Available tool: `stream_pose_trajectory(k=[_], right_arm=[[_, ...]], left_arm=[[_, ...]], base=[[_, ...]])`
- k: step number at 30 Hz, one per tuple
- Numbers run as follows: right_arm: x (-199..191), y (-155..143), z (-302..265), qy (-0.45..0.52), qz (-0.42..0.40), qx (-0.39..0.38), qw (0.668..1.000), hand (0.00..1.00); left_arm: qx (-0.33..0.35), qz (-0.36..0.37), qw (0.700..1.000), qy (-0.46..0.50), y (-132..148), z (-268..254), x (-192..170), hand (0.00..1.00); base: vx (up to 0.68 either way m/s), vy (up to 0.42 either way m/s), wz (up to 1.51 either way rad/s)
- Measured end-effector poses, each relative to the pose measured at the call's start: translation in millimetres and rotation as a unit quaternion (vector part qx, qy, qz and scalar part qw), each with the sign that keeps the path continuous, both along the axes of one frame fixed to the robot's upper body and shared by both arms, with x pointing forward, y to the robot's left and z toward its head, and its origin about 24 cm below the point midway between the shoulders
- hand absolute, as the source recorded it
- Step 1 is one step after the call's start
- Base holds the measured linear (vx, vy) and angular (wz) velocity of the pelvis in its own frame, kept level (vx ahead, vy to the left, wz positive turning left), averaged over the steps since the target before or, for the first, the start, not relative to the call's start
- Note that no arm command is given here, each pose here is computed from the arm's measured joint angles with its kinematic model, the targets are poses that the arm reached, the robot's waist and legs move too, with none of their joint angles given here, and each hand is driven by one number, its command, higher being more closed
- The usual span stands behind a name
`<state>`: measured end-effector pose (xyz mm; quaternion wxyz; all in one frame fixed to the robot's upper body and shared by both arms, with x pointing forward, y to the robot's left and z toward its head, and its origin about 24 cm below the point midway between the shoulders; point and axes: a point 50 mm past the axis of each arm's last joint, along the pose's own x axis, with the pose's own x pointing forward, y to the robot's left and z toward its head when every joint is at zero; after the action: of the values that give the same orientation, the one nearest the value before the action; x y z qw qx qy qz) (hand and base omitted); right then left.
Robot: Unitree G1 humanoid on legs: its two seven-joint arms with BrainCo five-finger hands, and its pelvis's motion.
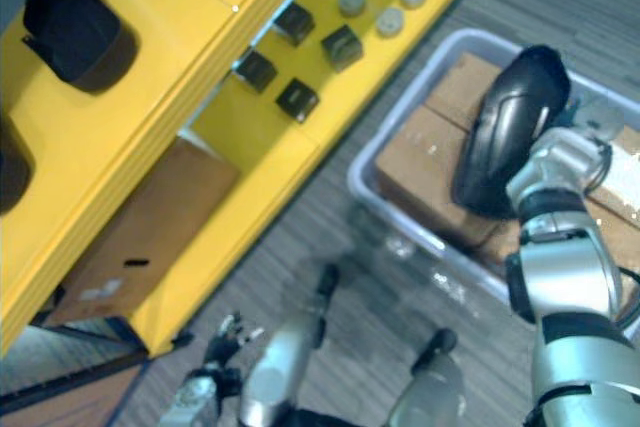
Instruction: Walk over and take plastic housings, then place them on the shelf
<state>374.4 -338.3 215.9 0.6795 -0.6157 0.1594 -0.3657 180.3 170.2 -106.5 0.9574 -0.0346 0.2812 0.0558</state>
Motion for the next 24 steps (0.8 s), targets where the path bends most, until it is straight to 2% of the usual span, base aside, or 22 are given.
stream_pose_trajectory(k=[3, 6, 15, 20, 22, 24], right_arm=[[3, 3, 3, -0.003, 0.020, -0.007, 1.000, 1.00], [8, 10, 7, 0.001, 0.052, -0.023, 0.998, 1.00], [24, 40, 2, 0.091, 0.179, -0.021, 0.979, 1.00], [23, 43, -12, 0.115, 0.193, -0.010, 0.974, 1.00], [23, 45, -12, 0.104, 0.202, -0.009, 0.974, 1.00], [23, 50, -11, 0.080, 0.214, -0.017, 0.973, 1.00]], left_arm=[[-0.014, 0.008, 1.000, -0.017, -3, 6, 5, 0.00], [-0.041, -0.001, 0.998, -0.038, -23, 13, 11, 0.00], [-0.037, 0.004, 0.999, -0.037, -23, 14, 12, 0.00], [-0.033, 0.003, 0.999, -0.042, -23, 15, 13, 0.00], [-0.041, -0.001, 0.997, -0.065, -27, 24, 19, 0.00], [-0.072, -0.021, 0.988, -0.138, -42, 54, 35, 0.00]], base=[[-0.01, -0.012, -0.06], [-0.01, -0.003, -0.11], [-0.02, -0.011, -0.08], [0.00, -0.003, -0.01], [-0.01, -0.006, -0.02], [-0.01, -0.010, -0.04]])
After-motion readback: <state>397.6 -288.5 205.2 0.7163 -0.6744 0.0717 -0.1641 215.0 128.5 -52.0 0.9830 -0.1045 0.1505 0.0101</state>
